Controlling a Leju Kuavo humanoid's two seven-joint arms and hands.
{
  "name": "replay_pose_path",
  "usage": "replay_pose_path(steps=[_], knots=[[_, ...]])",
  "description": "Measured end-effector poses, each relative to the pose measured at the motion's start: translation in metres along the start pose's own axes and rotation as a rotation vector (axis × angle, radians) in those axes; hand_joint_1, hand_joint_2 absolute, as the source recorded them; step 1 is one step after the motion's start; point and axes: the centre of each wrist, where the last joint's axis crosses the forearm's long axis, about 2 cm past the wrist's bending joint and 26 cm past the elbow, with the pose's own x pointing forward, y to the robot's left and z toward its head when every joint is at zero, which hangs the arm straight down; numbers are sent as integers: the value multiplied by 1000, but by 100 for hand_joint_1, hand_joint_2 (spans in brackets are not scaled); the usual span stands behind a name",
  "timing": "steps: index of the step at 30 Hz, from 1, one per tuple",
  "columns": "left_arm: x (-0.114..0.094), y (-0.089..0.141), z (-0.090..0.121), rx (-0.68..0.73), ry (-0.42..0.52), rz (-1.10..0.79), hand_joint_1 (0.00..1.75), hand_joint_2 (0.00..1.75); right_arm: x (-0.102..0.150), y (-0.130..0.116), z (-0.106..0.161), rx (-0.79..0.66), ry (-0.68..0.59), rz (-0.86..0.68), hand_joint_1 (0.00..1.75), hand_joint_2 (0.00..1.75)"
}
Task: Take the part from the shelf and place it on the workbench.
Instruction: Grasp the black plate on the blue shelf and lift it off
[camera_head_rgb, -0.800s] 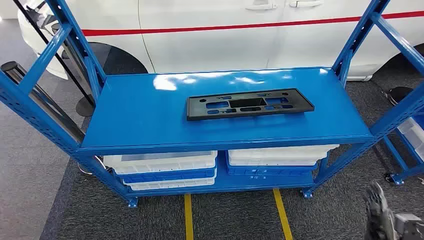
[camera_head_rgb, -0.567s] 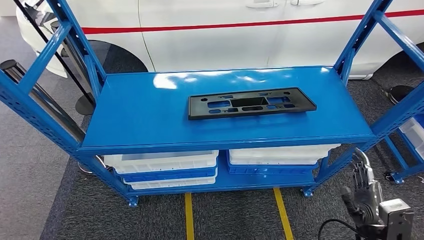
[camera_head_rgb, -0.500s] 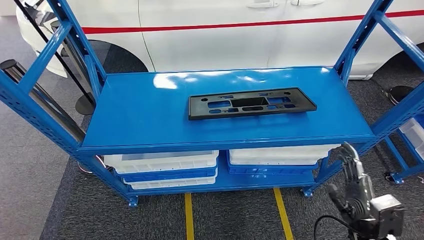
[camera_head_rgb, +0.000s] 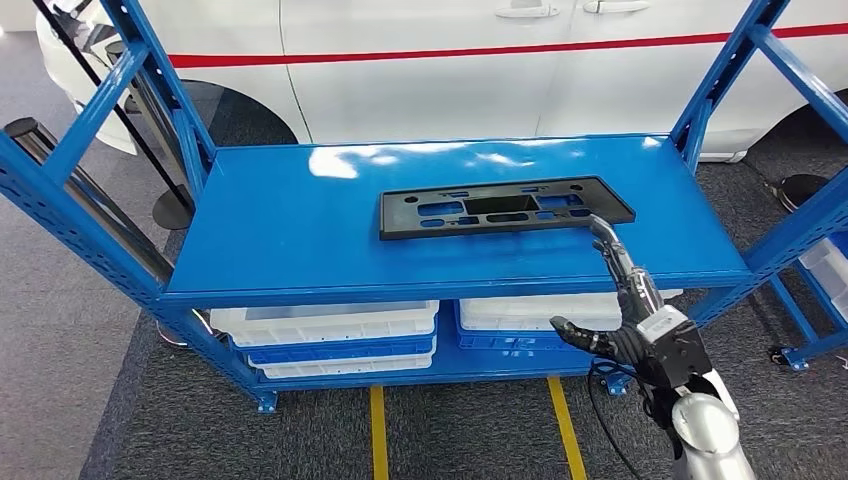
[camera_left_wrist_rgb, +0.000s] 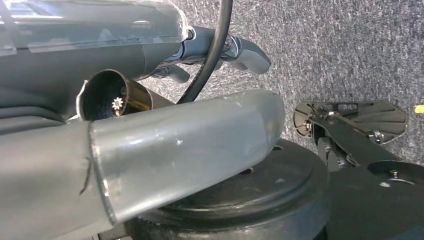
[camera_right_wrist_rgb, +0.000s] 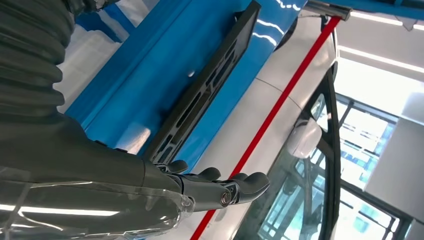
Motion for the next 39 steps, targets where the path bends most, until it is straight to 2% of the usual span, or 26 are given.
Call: replay_pose_path(steps=[7,9,11,14,16,18,26,39], knots=[[-1,2,0,-3,18,-15,0,0,-4,4,-19,32,41,50,0,175],[0,3,-1,-8,34,-32,0,0,-6,8,-36,29,110,148,0,175],[4,4,-1,-14,47,-53,0,0,-9,17,-63,-7,180,307,0,175],[11,5,-1,-21,52,-86,0,0,-11,33,-103,-87,212,574,0,175],[14,5,-1,-23,55,-106,0,0,-14,43,-120,-98,215,695,0,87],[15,5,-1,-24,58,-120,0,0,-18,48,-130,-78,230,746,0,0],[15,6,-1,-24,76,-139,0,0,-36,60,-136,8,312,805,0,0],[14,8,-1,-22,78,-150,0,0,-44,66,-137,98,361,823,0,0]])
